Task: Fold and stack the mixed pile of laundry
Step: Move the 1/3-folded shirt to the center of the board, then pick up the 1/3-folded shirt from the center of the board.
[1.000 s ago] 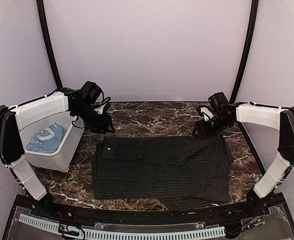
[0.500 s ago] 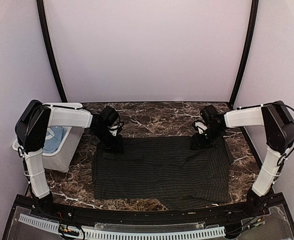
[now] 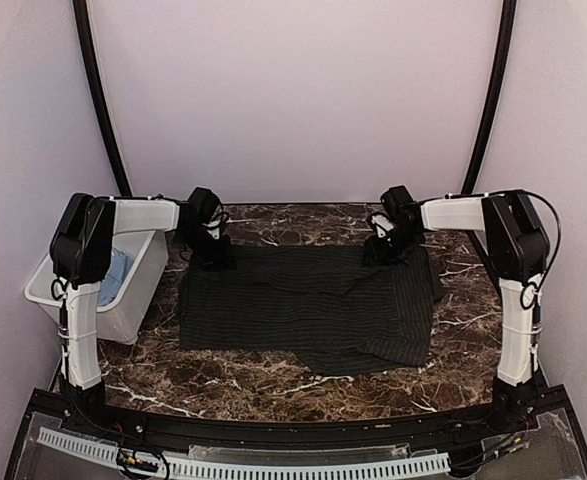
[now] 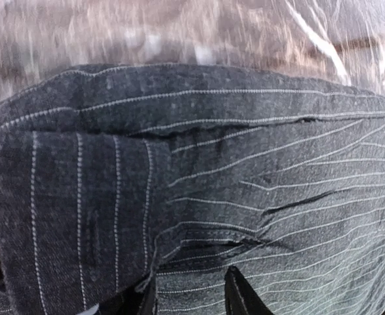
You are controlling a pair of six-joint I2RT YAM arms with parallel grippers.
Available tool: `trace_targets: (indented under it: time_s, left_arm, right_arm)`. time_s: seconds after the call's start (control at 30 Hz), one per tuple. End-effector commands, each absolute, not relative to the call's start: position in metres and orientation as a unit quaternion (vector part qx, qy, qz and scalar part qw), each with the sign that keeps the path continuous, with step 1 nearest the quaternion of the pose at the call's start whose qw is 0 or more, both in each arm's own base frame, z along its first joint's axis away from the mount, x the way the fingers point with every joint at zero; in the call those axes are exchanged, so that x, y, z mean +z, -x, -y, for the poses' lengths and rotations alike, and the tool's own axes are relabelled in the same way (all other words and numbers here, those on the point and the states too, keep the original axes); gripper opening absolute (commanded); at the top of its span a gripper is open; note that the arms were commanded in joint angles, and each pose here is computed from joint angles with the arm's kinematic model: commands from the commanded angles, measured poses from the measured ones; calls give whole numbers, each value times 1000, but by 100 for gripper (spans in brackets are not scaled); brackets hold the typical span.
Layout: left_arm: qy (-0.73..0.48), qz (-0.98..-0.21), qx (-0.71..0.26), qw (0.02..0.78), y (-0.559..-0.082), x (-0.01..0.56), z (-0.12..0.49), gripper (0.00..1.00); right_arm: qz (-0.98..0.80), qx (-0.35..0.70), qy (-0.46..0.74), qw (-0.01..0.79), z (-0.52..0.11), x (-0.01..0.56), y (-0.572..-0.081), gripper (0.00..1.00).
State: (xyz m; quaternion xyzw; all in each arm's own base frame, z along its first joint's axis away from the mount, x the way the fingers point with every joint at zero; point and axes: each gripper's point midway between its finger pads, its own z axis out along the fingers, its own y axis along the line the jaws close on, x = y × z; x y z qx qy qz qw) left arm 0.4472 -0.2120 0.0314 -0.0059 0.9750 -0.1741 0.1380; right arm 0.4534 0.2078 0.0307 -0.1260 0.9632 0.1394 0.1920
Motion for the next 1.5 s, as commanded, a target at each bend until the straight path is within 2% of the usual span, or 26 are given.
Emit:
trace_targets:
  time_s: [0.0,0.17,0.2,0.23,0.27,0.3,0.33,0.37,0.4,0.43,0.47,0.6,0.8,0.9,0.97,1.03,1.23,1.47]
  left_arm:
    - [-17,-975,-145,168,-475,48,205,38]
    - [-53,-953,-162,250,-485,122,214,45]
    - [-62,-944,-171,274,-480,148,218,46]
    - [-71,-944,-173,273,-469,143,220,50]
    - [-75,-934,-184,296,-461,167,220,53]
    - [-78,-936,-188,288,-447,157,222,55]
    - [-75,-925,-203,313,-440,181,223,56]
    - [-73,-932,-200,293,-421,162,221,57]
    - [-68,-921,-215,318,-413,183,222,57]
    - [-70,-928,-211,298,-393,164,221,58]
    - [-61,-923,-217,313,-384,176,219,59]
    - [-42,-934,-213,283,-329,148,211,60]
    - [-31,-947,-202,249,-291,126,204,59]
    - [-27,-952,-202,229,-282,120,203,58]
    - [-22,-955,-201,215,-277,117,203,57]
    - [-19,-957,-201,208,-273,114,205,57]
    - [-13,-963,-192,189,-258,98,207,56]
    - [-3,-964,-190,184,-252,92,204,56]
  right_arm:
    - [-966,107,124,201,-190,36,-487,52]
    - [-944,139,148,260,-200,114,-484,63]
    - [-939,147,150,272,-199,131,-476,64]
    - [-935,154,153,280,-199,144,-467,66]
    - [-932,160,154,286,-197,155,-456,66]
    - [-931,165,152,289,-195,164,-444,67]
    - [-931,172,149,286,-194,166,-429,67]
    - [-931,177,147,285,-193,168,-414,67]
    - [-935,179,143,271,-190,160,-394,67]
    - [-933,186,141,274,-189,166,-376,67]
    - [-933,194,140,268,-189,165,-359,67]
    - [-943,220,107,227,-186,153,-299,65]
    - [-955,220,99,171,-189,132,-235,63]
    - [-964,197,109,139,-203,123,-217,63]
    - [-981,138,103,89,-197,103,-201,62]
    - [-989,83,95,78,-189,90,-189,61]
    - [-994,70,14,79,-169,79,-167,58]
    - [-998,5,-11,59,-146,60,-158,54]
